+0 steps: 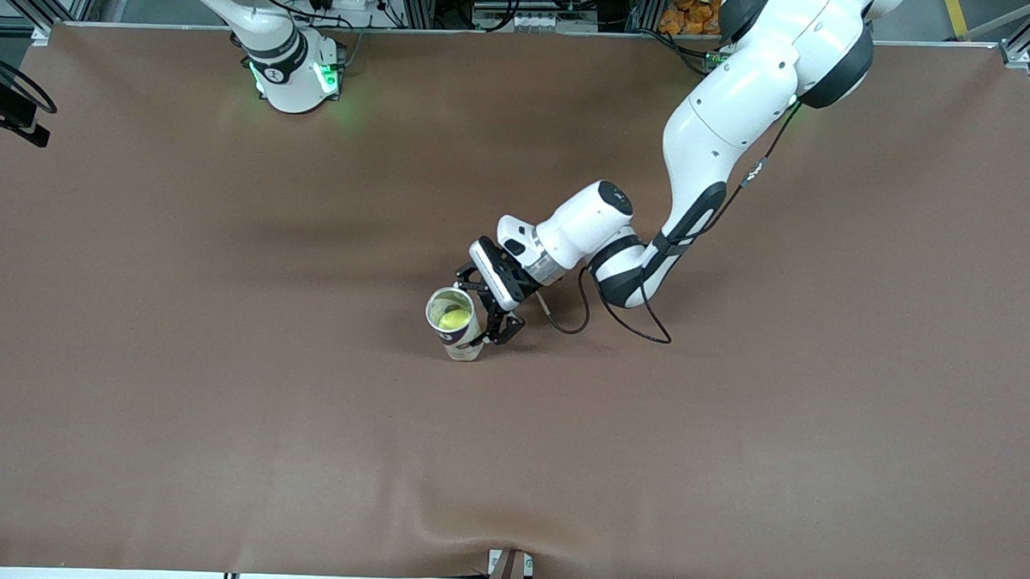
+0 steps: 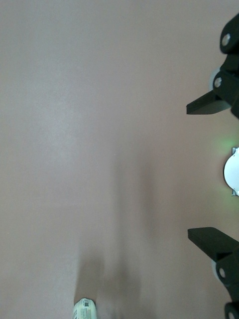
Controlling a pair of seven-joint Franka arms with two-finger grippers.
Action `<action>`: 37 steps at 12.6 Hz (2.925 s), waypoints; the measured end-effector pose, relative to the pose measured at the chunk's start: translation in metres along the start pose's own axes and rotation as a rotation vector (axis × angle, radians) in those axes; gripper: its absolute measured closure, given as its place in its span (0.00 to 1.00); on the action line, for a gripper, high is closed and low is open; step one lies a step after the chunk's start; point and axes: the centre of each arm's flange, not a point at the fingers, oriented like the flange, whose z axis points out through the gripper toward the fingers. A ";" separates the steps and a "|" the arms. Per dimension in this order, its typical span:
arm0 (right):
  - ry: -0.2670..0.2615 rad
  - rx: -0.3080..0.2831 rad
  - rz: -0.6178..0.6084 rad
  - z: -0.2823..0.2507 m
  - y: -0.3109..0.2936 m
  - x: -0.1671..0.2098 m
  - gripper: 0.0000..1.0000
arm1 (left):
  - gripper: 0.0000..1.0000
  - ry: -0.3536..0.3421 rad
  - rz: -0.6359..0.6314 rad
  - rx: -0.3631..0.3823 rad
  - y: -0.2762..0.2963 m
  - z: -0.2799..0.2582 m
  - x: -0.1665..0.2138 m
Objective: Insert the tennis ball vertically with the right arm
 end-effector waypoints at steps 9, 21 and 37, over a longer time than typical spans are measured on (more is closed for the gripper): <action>-0.002 0.000 -0.005 0.001 -0.002 0.001 0.00 | 0.00 -0.042 0.089 0.003 -0.028 -0.018 -0.024; -0.003 -0.001 -0.007 0.001 -0.003 0.001 0.00 | 0.00 -0.098 0.095 0.074 -0.140 -0.097 -0.080; 0.021 -0.004 0.015 0.003 -0.008 0.009 0.00 | 0.00 -0.251 -0.474 0.399 -0.247 -0.125 0.093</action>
